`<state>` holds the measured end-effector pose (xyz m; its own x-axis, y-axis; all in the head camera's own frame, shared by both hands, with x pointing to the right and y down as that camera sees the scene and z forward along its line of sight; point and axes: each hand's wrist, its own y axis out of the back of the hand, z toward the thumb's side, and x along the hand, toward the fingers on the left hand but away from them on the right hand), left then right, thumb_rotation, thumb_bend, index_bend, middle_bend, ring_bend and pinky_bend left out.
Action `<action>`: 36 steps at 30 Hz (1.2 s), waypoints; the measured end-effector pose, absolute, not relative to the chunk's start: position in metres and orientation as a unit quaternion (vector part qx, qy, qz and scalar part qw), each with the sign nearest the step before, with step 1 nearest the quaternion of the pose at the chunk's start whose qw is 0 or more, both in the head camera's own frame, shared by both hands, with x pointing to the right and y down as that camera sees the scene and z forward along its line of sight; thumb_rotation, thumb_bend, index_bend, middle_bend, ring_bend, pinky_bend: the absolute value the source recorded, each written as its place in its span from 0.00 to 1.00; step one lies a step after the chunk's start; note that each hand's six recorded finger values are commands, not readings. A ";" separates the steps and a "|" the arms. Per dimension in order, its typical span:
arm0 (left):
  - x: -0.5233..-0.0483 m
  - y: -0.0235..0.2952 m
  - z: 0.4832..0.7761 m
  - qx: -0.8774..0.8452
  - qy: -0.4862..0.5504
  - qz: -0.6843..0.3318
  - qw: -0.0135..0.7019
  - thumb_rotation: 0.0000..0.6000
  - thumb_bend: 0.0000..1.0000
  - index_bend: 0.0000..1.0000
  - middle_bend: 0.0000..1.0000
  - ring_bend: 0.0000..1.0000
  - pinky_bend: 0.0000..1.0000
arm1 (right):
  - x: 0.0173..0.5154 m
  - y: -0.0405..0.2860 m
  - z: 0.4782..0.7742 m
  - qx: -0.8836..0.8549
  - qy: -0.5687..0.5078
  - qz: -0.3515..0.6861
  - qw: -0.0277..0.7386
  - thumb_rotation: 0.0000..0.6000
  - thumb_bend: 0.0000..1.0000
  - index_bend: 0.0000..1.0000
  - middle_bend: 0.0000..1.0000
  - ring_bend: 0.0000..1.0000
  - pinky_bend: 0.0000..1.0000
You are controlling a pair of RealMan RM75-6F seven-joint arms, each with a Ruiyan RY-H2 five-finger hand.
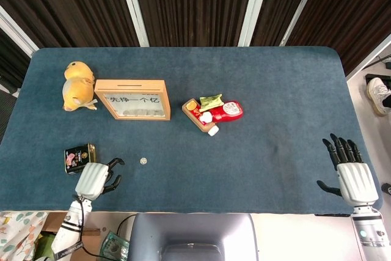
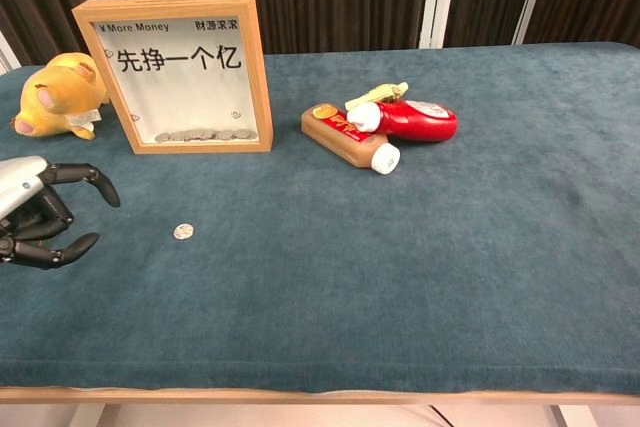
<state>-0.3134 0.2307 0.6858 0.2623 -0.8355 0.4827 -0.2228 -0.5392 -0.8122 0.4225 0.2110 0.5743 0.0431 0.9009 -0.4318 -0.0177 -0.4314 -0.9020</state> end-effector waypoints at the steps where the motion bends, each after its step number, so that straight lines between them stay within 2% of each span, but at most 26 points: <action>1: -0.309 0.229 0.688 -0.729 0.361 -0.489 0.314 1.00 0.39 0.39 1.00 1.00 1.00 | 0.423 0.211 0.574 -0.607 -0.364 0.589 0.390 1.00 0.21 0.00 0.00 0.00 0.00; 10: -0.273 0.217 0.714 -0.724 0.337 -0.519 0.303 1.00 0.39 0.37 1.00 1.00 1.00 | 0.427 0.209 0.571 -0.603 -0.372 0.590 0.387 1.00 0.21 0.00 0.00 0.00 0.00; 19: -0.255 0.215 0.727 -0.721 0.330 -0.526 0.306 1.00 0.39 0.39 1.00 1.00 1.00 | 0.429 0.209 0.569 -0.603 -0.377 0.589 0.385 1.00 0.21 0.00 0.00 0.00 0.00; 27: -0.251 0.213 0.744 -0.709 0.323 -0.544 0.311 1.00 0.39 0.42 1.00 1.00 1.00 | 0.429 0.209 0.569 -0.603 -0.376 0.589 0.385 1.00 0.21 0.00 0.00 0.00 0.00; 36: -0.250 0.212 0.749 -0.705 0.323 -0.547 0.315 1.00 0.39 0.42 1.00 1.00 1.00 | 0.430 0.209 0.568 -0.602 -0.377 0.590 0.384 1.00 0.21 0.00 0.00 0.00 0.00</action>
